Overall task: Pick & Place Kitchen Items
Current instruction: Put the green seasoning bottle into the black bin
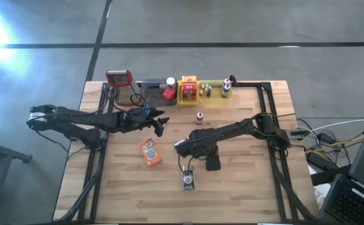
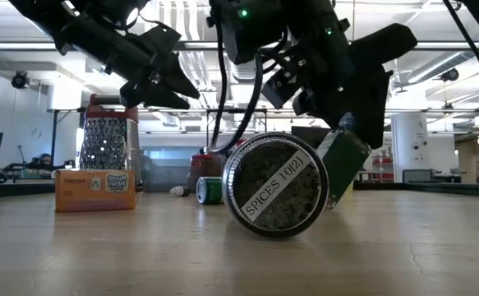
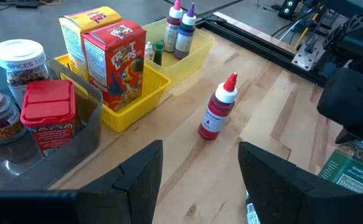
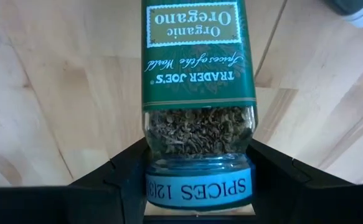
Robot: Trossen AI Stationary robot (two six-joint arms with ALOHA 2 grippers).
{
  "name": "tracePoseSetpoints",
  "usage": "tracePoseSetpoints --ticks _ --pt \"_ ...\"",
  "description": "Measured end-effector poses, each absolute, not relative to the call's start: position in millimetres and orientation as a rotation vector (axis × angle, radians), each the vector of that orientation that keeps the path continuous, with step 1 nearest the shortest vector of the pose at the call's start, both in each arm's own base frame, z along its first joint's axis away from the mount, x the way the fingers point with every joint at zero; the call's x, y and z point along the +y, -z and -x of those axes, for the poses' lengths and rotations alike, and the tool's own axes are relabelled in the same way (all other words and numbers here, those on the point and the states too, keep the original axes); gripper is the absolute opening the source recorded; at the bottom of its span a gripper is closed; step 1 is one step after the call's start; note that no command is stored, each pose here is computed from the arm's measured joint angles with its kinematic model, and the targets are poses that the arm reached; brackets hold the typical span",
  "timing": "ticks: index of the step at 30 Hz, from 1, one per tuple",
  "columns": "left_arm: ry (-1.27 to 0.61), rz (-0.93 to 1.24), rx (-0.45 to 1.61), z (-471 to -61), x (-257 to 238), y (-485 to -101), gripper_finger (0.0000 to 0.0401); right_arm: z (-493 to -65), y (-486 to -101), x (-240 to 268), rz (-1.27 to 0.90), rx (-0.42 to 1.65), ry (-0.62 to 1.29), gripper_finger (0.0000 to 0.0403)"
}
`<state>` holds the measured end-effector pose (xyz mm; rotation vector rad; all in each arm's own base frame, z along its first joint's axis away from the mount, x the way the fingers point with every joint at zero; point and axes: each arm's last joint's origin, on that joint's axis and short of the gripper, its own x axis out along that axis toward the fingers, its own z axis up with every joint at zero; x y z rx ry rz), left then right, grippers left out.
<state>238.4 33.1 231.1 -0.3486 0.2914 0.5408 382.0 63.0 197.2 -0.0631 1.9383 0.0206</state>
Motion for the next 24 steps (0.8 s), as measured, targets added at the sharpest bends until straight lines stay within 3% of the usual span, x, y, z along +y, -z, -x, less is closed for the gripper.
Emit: tracePoseSetpoints --ticks 16,24 --pt "-0.547 0.345 0.324 -237.2 32.9 -227.8 0.0216 -348.3 -257.9 59.7 0.003 1.791 0.015 0.0204" --pt "-0.549 0.35 0.329 -236.9 32.9 -227.3 0.0216 -305.5 -253.4 56.6 -0.212 1.89 0.069 0.0197"
